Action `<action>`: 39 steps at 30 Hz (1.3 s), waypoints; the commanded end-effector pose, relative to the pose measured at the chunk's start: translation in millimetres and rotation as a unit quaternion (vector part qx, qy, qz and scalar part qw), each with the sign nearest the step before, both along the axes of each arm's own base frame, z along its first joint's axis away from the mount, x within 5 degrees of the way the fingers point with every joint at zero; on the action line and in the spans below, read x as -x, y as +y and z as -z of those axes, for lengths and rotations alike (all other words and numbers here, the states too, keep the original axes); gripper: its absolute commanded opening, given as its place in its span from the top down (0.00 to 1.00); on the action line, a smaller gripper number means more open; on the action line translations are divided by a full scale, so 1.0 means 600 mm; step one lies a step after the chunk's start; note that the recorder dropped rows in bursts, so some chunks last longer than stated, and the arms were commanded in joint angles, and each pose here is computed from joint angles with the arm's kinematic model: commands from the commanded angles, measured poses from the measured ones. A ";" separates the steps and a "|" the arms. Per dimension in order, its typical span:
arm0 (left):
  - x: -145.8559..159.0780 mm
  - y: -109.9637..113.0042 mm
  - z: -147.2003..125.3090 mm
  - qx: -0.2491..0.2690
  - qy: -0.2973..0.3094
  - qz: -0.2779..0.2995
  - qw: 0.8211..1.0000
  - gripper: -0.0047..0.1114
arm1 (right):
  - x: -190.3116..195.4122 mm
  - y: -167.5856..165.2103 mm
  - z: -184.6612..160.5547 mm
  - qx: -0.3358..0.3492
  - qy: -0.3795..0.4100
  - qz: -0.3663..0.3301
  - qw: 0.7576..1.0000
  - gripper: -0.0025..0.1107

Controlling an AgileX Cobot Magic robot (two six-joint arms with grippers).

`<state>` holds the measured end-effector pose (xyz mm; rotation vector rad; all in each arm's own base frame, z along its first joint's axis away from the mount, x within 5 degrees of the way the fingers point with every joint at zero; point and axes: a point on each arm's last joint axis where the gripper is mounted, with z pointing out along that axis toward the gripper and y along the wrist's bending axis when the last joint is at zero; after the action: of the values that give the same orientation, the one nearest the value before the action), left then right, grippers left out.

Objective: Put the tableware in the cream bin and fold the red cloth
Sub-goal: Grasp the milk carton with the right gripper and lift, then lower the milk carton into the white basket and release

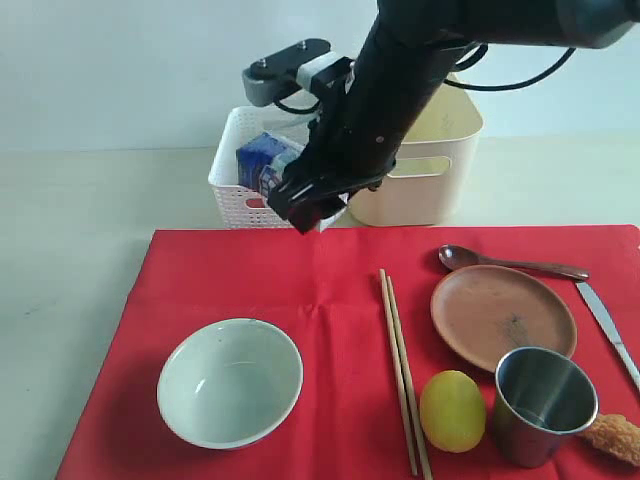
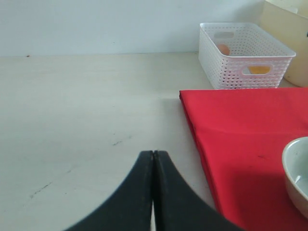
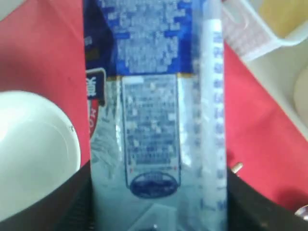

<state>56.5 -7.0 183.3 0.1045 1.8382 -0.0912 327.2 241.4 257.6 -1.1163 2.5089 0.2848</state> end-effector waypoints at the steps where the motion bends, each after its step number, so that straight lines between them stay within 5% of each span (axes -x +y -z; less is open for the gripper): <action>1: 0.000 0.000 0.001 0.006 -0.003 -0.003 1.000 0.96 | -0.008 0.002 -0.027 -0.033 -0.051 0.008 0.998 0.98; 15: 0.000 0.000 0.001 0.006 -0.003 -0.003 1.000 0.96 | -0.043 0.013 -0.053 -0.110 -0.163 0.041 0.980 0.98; 27: 0.000 0.000 0.001 0.006 -0.003 -0.003 1.000 0.96 | -0.134 0.016 -0.042 -0.133 -0.197 0.081 0.968 0.98; 39: 0.000 0.000 0.001 0.006 -0.003 -0.003 1.000 0.96 | -0.235 0.058 0.040 -0.131 -0.207 0.085 0.966 0.98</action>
<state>56.5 -7.0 183.3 0.1045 1.8382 -0.0912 462.4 275.5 231.4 -0.7745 2.1385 0.2939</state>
